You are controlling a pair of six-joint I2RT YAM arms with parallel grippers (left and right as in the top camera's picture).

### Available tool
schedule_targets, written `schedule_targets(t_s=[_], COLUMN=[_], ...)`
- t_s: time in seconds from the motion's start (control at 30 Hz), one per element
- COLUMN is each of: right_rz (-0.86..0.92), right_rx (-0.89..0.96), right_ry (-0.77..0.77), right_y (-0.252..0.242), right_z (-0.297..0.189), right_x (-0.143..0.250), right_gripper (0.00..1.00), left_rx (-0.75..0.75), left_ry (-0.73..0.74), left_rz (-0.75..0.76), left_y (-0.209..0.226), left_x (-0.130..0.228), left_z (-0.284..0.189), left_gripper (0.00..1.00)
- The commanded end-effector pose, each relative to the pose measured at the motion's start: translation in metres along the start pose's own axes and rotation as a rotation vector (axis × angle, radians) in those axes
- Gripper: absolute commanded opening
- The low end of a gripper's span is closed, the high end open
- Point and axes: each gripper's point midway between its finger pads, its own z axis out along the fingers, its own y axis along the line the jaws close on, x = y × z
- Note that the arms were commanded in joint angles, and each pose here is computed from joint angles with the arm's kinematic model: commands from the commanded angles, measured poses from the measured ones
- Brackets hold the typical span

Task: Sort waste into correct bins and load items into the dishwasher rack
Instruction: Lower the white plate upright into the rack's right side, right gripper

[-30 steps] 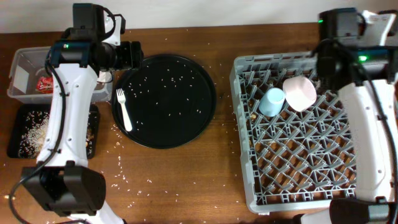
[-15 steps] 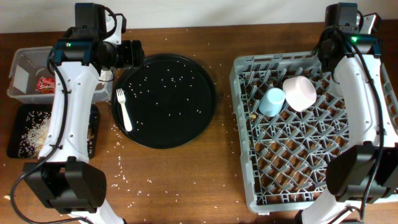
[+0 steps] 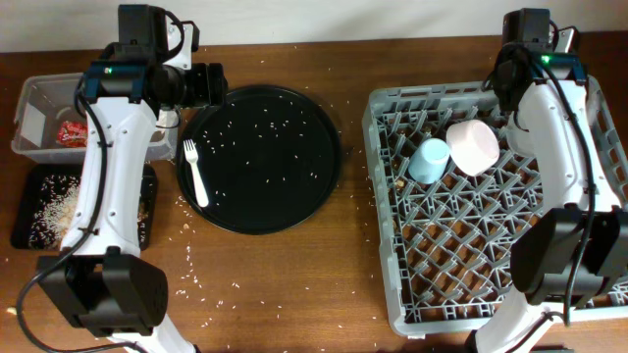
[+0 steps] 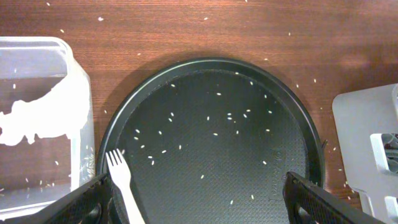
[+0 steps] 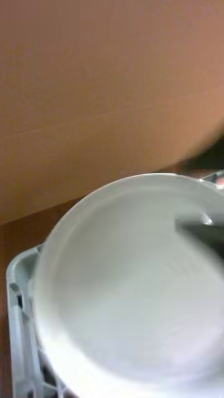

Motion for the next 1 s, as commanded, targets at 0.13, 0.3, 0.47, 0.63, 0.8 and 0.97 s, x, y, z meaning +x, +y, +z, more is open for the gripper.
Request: schedule_targets(t_s=[0.13,0.3,0.47,0.63,0.8,0.97], right_rz=[0.032,0.43,0.693,0.995,1.016,1.027], right_rx=[-0.064,-0.346,-0.642,-0.622,-0.707,-0.784], right_ry=[-0.076,0.04,0.19,0.513,0.527,0.4], right_y=[0.021,0.018,-0.051,-0.099,-0.059,-0.01], right_z=[-0.025,-0.057,-0.068,0.0,0.051,0.091], right_x=[-0.016,0.014,0.065,0.156,0.177,0.175], right_gripper=[0.8,0.99,0.99,0.96,0.83,0.72], left_rx=[-0.005,-0.006,-0.007,-0.007,-0.007,-0.007], left_ry=[0.005,0.008,0.021,0.021,0.021,0.021], left_rz=[-0.009,-0.009,-0.011,-0.011,-0.011,-0.011], left_y=[0.003,0.003,0.003,0.003,0.003,0.003], left_x=[0.001,0.001,0.005,0.005,0.005,0.005], left_z=[0.004,0.004,0.004,0.004,0.004,0.004], left_gripper=[0.87,0.92,0.96,0.99,0.99,0.99])
